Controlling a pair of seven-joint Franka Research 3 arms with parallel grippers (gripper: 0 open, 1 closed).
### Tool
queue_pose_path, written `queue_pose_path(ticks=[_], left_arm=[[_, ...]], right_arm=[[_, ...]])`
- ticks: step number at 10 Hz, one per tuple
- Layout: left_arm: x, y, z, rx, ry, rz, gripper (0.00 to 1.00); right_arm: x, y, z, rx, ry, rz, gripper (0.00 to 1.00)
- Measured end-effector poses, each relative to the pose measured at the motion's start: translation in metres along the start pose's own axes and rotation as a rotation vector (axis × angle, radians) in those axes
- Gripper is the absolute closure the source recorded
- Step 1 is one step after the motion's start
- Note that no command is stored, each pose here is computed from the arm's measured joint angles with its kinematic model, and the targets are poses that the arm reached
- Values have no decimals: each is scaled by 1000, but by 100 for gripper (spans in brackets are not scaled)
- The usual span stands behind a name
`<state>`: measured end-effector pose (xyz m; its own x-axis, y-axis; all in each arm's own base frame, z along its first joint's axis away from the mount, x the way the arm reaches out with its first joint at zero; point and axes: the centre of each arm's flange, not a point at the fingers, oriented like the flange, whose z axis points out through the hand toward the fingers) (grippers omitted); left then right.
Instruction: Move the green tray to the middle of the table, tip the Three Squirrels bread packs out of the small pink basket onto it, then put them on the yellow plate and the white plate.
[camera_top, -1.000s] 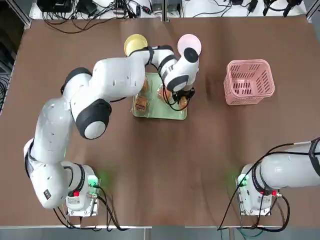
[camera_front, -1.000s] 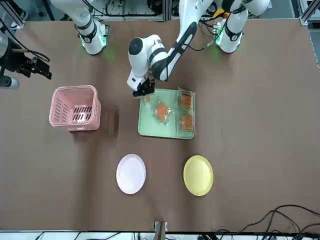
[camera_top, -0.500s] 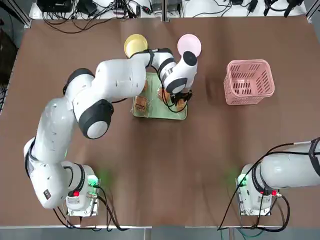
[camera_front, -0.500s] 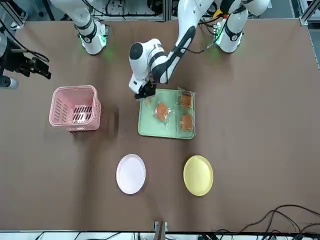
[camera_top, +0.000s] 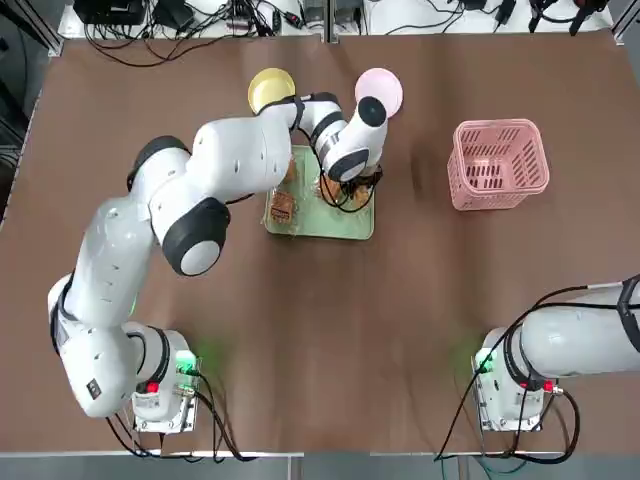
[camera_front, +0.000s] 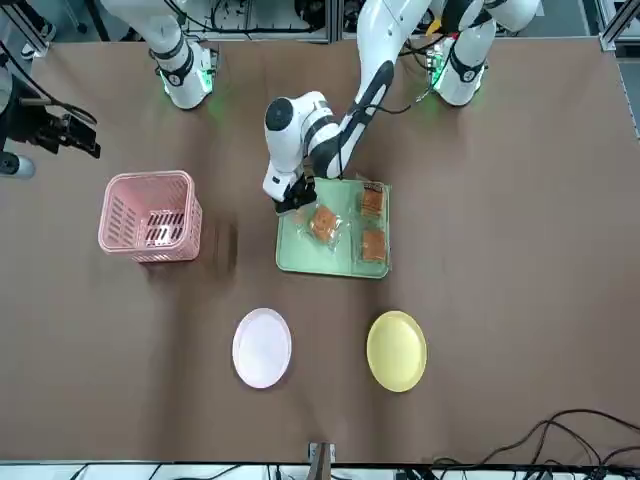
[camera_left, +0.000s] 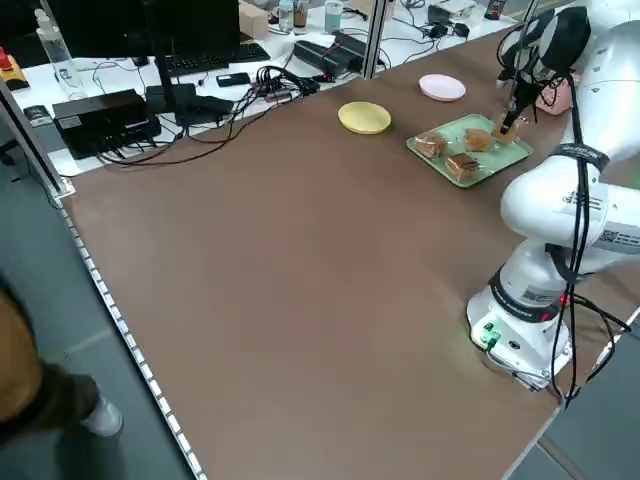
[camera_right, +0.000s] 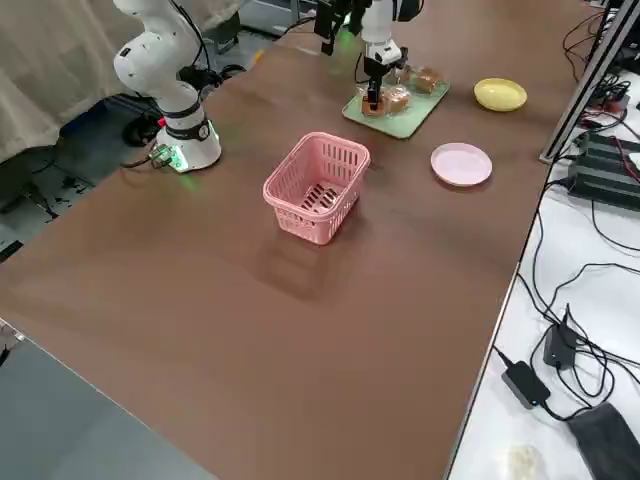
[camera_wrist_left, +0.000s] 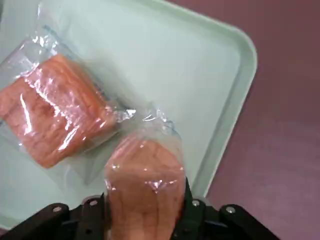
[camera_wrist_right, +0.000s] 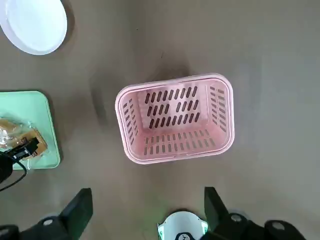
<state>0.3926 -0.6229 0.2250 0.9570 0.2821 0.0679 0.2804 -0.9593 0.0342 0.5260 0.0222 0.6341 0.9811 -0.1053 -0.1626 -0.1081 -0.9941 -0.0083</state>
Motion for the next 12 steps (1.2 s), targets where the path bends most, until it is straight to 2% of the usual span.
queue_pose_path(ticks=[1,2,4,5,9,11,12], left_arm=[[-3,2,-1,-6,8,-3,45],[-6,3,-1,-6,9,0,37],[-8,3,1,-4,9,1,6],[-8,3,0,-4,9,1,0],[-7,3,0,-4,10,1,1],[-7,3,1,-3,11,0,15],[-6,3,0,-5,12,0,16]], right_arm=[[0,0,0,0,-1,0,1],[0,0,0,0,-1,1,1],[0,1,0,0,-4,1,1],[0,1,1,0,-4,1,1],[0,1,1,-1,-7,2,1],[-1,2,1,-1,-8,3,1],[-1,2,1,-1,-9,3,1]])
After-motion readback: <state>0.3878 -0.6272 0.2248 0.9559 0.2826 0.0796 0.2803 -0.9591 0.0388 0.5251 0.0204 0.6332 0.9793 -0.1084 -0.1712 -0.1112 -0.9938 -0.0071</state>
